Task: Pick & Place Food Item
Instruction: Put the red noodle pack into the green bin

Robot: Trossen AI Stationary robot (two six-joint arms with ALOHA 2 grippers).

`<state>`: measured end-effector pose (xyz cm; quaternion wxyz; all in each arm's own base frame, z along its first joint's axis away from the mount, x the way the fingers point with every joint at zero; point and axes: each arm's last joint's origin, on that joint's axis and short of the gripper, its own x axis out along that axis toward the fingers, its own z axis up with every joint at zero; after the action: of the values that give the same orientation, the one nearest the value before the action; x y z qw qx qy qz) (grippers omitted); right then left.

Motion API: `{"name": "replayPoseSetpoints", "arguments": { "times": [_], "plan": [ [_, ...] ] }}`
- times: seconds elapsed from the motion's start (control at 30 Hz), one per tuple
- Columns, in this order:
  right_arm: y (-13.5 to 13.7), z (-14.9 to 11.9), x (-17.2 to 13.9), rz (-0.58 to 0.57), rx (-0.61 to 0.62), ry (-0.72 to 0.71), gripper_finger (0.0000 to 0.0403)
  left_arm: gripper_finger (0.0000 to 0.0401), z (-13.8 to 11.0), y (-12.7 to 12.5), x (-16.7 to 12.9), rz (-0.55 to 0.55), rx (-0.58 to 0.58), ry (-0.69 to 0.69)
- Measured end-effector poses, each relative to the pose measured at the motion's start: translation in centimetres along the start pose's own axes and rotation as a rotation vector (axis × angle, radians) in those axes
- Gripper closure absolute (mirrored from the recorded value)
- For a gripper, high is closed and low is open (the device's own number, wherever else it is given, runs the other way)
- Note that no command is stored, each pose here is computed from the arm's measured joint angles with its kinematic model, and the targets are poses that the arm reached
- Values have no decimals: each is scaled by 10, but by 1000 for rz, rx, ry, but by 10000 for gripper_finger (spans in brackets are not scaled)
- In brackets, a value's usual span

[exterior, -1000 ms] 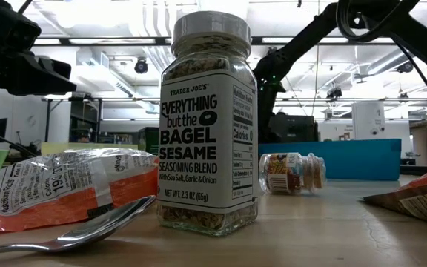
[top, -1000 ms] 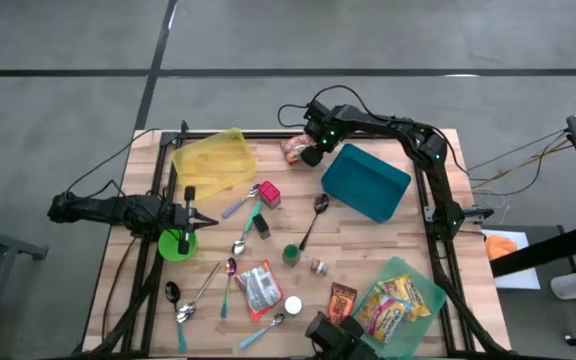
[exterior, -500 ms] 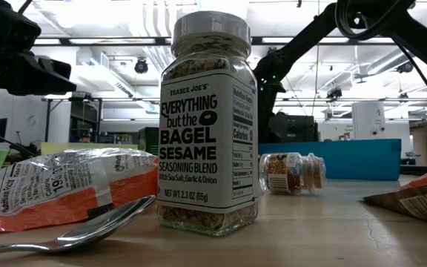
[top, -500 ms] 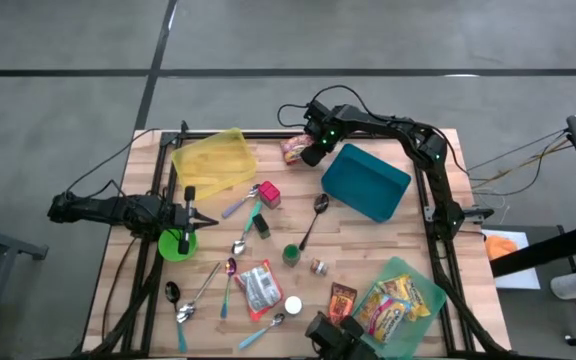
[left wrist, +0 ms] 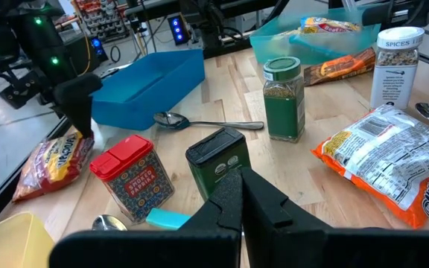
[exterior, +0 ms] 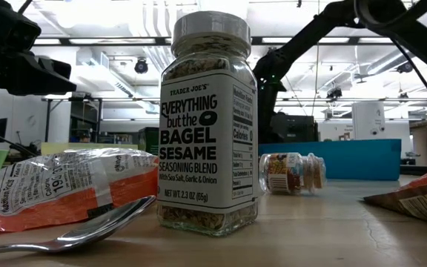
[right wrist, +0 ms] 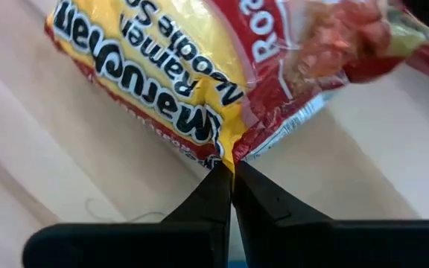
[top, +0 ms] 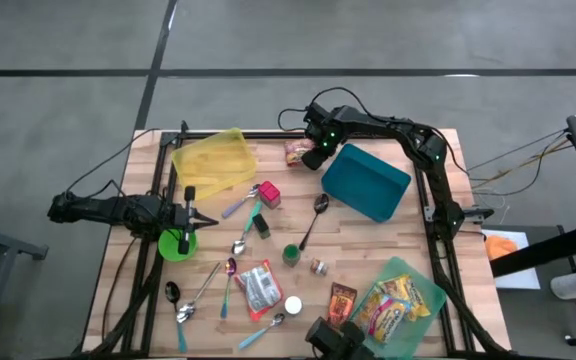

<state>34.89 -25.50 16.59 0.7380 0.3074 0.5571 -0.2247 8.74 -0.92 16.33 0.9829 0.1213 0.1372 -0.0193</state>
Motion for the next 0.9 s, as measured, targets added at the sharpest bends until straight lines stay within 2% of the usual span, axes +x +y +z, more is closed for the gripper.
{"name": "replayPoseSetpoints", "arguments": {
  "times": [0.4, 0.73, 0.9],
  "plan": [
    [30, -12, -4, 16, -130, 56, 390, 401, 0, 0, 0, 0, 0, 0],
    [57, -11, -26, 41, -288, -64, 390, 401, 0, 0, 0, 0, 0, 0],
    [63, -9, -38, 54, -309, -135, 390, 401, 0, 0, 0, 0, 0, 1]
  ]
}}
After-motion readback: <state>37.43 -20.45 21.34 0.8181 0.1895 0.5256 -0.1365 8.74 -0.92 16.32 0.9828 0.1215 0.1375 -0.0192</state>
